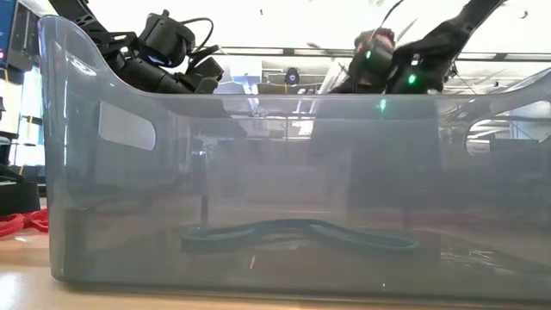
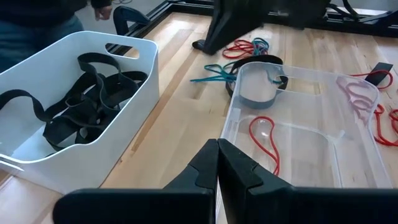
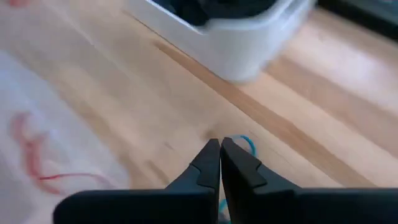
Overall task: Sort rubber bands into baskets
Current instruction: Put the black rubber band into the white bin
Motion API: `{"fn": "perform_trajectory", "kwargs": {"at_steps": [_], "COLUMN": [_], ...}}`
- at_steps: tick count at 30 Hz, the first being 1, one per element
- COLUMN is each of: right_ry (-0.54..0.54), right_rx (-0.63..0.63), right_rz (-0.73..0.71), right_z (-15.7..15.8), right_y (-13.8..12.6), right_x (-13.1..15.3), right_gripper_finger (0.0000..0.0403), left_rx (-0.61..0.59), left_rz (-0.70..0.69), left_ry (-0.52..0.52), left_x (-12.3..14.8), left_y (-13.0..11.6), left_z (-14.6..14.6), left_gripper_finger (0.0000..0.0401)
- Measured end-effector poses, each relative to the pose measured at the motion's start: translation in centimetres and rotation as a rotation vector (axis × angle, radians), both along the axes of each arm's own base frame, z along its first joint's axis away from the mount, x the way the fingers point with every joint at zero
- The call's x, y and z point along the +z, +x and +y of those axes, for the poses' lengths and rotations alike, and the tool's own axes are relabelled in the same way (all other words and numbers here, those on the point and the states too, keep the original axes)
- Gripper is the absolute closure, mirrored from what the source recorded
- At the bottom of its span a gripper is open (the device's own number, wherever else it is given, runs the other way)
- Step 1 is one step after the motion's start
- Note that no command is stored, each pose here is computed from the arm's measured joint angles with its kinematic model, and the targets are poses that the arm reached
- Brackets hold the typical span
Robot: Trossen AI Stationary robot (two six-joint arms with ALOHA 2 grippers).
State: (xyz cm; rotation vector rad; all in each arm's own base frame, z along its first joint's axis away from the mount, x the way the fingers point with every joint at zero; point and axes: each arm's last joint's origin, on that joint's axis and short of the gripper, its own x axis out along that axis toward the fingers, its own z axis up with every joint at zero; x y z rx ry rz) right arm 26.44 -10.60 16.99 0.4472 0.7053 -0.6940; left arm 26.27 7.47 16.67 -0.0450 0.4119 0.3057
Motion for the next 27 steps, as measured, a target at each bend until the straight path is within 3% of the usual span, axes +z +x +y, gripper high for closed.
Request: {"fn": "perform_trajectory", "kwargs": {"at_steps": [7, 16, 19, 23, 27], "right_ry": [0.055, 0.076, 0.079, 0.091, 0.115], "right_rx": [-0.012, -0.080, -0.089, -0.099, -0.086], "right_rz": [-0.004, 0.080, 0.091, 0.093, 0.105], "right_z": [1.5, 1.0, 0.6, 0.0, -0.5], "right_y": [-0.2, 0.4, 0.7, 0.9, 0.8], "right_x": [0.5, -2.4, -3.3, -4.2, -4.7], "right_gripper_finger": [0.0384, 0.0254, 0.0229, 0.0225, 0.0255], "left_rx": [0.000, -0.001, -0.001, -0.001, -0.001], "left_rz": [0.001, 0.007, 0.008, 0.007, 0.008], "left_ry": [0.000, -0.002, -0.002, -0.002, -0.003], "left_x": [0.0, -0.1, -0.1, -0.1, -0.1], "left_y": [0.0, 0.0, 0.0, 0.0, 0.0], "left_z": [0.0, 0.0, 0.0, 0.0, 0.0], "left_gripper_finger": [0.0401, 0.0401, 0.0401, 0.0401, 0.0401]}}
